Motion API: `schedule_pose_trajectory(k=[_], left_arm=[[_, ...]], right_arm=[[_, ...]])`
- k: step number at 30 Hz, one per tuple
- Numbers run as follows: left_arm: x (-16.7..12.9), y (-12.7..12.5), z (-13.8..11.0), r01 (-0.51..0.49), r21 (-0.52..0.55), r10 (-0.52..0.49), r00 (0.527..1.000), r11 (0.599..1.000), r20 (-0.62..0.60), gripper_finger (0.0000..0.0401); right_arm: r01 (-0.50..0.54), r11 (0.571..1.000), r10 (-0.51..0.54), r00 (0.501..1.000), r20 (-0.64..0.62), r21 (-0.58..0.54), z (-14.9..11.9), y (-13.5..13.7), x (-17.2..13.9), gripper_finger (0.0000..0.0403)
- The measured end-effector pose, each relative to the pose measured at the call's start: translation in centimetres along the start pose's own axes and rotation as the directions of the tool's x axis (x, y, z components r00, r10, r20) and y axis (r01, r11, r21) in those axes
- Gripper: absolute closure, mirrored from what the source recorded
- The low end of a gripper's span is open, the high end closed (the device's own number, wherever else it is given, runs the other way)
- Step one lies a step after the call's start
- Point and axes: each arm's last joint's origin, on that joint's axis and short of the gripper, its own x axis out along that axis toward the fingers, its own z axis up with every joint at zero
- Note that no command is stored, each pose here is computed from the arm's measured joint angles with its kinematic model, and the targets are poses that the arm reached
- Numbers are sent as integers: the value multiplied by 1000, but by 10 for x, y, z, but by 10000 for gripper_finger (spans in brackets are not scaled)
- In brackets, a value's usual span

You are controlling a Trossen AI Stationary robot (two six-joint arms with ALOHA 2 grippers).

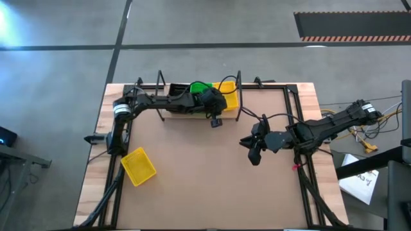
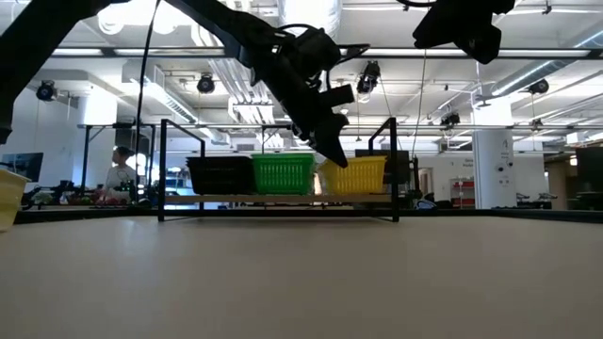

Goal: Stack baskets on shelf by color
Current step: Adjust the green and yellow baskets on the shelf

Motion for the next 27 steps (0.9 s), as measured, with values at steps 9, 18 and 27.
schedule_pose_trajectory(k=[9, 18, 27], left_arm=[[-17, 3, 1, 36, 55, -35, 999, 998, -35, 391], [-18, 3, -5, 65, 54, -60, 995, 996, -77, 391], [-22, 5, 2, 62, 51, -59, 996, 997, -69, 330]], right_arm=[[7, 1000, -7, 1000, -5, -7, -1, -1, 0, 346], [6, 1000, -7, 1000, -4, -19, -1, -1, 0, 346], [6, 1000, -6, 1000, -4, -17, 0, 0, 0, 346]])
